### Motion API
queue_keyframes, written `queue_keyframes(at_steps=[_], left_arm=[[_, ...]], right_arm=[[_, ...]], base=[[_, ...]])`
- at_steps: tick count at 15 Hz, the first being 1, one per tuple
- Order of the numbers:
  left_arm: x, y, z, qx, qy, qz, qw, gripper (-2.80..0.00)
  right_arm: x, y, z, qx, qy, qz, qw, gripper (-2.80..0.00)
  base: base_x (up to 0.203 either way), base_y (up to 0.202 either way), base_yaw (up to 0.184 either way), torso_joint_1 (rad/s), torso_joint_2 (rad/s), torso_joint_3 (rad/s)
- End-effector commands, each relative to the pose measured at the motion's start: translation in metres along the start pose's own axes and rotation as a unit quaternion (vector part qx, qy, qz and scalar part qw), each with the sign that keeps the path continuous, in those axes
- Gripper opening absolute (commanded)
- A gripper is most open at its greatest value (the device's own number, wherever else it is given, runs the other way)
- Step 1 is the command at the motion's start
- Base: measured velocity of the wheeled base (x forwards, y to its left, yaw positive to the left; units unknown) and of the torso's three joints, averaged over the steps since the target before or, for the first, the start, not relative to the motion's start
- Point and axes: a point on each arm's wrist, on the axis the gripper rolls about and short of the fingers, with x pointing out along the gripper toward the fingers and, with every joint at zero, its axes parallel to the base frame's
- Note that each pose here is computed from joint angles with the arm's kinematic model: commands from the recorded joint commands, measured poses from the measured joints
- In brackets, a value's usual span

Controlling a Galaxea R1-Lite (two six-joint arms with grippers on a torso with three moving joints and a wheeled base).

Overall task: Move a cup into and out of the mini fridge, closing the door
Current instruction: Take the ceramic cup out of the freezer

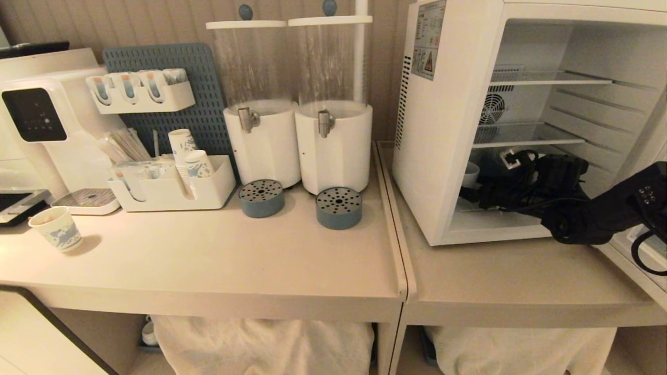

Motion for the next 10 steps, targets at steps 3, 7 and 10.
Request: queue_keyframes(at_steps=[3, 7, 10], left_arm=[[0.0001, 0.0000, 0.0000, 0.000, 0.001, 0.000, 1.0000, -2.80], [0.0001, 0.0000, 0.0000, 0.000, 0.001, 0.000, 1.0000, -2.80], [0.0001, 0.0000, 0.0000, 0.000, 0.001, 0.000, 1.0000, -2.80]], right_arm=[[0.0090, -0.0020, -0.0022, 0.005, 0.005, 0.007, 1.000, 0.00], [0.0124, -0.0041, -0.0004, 0.004, 0.004, 0.008, 1.000, 0.00], [0.0150, -0.0055, -0.0003, 0.002, 0.002, 0.008, 1.000, 0.00]], base=[[0.000, 0.000, 0.000, 0.000, 0.00, 0.000], [0.000, 0.000, 0.000, 0.000, 0.00, 0.000], [0.000, 0.000, 0.000, 0.000, 0.00, 0.000]])
